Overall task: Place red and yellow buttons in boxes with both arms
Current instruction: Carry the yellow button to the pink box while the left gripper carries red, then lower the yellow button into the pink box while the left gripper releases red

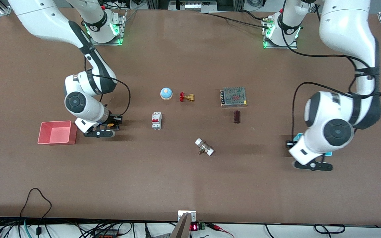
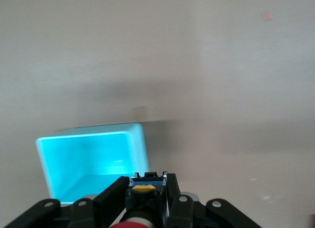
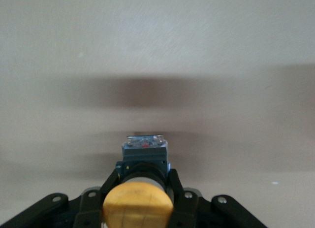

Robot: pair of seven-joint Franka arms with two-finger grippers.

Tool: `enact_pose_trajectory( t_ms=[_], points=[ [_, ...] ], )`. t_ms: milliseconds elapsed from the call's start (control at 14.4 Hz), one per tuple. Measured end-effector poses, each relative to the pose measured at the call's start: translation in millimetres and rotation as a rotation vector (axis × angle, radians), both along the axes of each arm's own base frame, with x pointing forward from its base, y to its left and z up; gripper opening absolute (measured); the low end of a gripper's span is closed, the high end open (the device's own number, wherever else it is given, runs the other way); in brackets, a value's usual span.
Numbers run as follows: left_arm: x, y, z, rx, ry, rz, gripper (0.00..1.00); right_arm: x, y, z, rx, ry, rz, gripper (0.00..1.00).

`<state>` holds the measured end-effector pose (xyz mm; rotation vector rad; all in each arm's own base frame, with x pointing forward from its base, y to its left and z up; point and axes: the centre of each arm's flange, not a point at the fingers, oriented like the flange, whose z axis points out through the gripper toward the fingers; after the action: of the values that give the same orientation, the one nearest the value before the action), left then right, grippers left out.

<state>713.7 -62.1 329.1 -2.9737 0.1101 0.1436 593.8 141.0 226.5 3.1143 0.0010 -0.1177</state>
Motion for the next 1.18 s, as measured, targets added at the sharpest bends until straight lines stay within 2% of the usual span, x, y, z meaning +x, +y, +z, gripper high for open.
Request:
enact_pose_trajectory(
  t_ms=[208,417,764,903,1111,1181],
  points=[
    [-0.6,66.1,-9.3,-0.005,0.031,0.031,0.38,16.9,-42.9,50.9,-0.032,-0.020,-0.012,0.42],
    [-10.6,90.5,-35.0,-0.007,0.069,0.061,0.38,23.7,-110.0,80.2,-0.059,-0.038,0.028,0.42],
    [-28.2,99.4,-99.4,-0.015,-0.011,0.047,0.38,19.6,-213.5,73.9,-0.091,-0.006,0.078,0.42],
    [-36.8,103.1,-116.9,-0.018,-0.035,0.045,0.38,19.3,-224.9,64.8,-0.094,-0.006,0.065,0.42],
    [-42.2,106.1,-125.1,-0.019,-0.035,0.049,0.38,21.7,-230.8,42.3,-0.093,-0.017,0.061,0.42],
    [-42.1,106.0,-124.9,-0.019,-0.036,0.048,0.41,22.4,-232.5,34.7,-0.093,-0.021,0.060,0.42]
  ],
)
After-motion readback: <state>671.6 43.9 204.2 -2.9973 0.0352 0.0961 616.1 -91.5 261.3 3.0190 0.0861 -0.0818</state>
